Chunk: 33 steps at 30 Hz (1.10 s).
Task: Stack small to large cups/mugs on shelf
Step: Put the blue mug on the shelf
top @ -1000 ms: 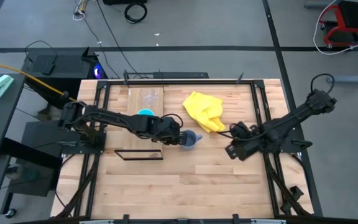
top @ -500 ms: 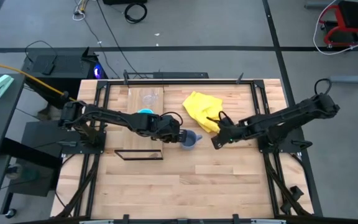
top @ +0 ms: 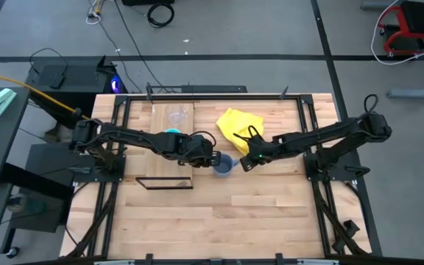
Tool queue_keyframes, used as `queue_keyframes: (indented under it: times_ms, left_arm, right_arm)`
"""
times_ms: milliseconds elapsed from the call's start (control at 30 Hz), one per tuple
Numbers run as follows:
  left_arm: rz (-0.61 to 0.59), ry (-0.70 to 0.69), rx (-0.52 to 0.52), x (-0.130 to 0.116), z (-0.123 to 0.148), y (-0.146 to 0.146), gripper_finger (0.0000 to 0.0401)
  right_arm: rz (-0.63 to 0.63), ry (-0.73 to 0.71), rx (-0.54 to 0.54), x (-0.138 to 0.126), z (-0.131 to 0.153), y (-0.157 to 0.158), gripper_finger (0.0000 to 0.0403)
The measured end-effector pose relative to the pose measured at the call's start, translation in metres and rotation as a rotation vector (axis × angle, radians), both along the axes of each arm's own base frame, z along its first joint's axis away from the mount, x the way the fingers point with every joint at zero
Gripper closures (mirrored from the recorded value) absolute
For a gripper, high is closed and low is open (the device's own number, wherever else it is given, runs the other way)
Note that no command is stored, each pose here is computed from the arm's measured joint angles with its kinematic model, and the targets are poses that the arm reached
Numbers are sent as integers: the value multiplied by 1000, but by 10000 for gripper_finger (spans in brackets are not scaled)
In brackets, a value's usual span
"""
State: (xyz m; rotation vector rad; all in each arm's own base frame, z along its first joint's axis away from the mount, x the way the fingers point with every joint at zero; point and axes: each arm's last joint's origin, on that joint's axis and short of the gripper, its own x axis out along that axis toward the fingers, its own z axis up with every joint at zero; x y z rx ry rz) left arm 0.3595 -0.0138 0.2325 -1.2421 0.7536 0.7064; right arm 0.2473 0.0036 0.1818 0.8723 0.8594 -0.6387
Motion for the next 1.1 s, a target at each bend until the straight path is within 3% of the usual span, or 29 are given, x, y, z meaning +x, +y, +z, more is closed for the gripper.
queue_keyframes:
  times_ms: [500, 1100]
  left_arm:
    - [7, 6, -3, 0, 0, 1, 330]
    - [29, 103, -24, -9, -5, 1, 327]
  right_arm:
    - [37, -66, 46, 22, -16, 1, 314]
    - [96, -166, 21, 46, 5, 2, 314]
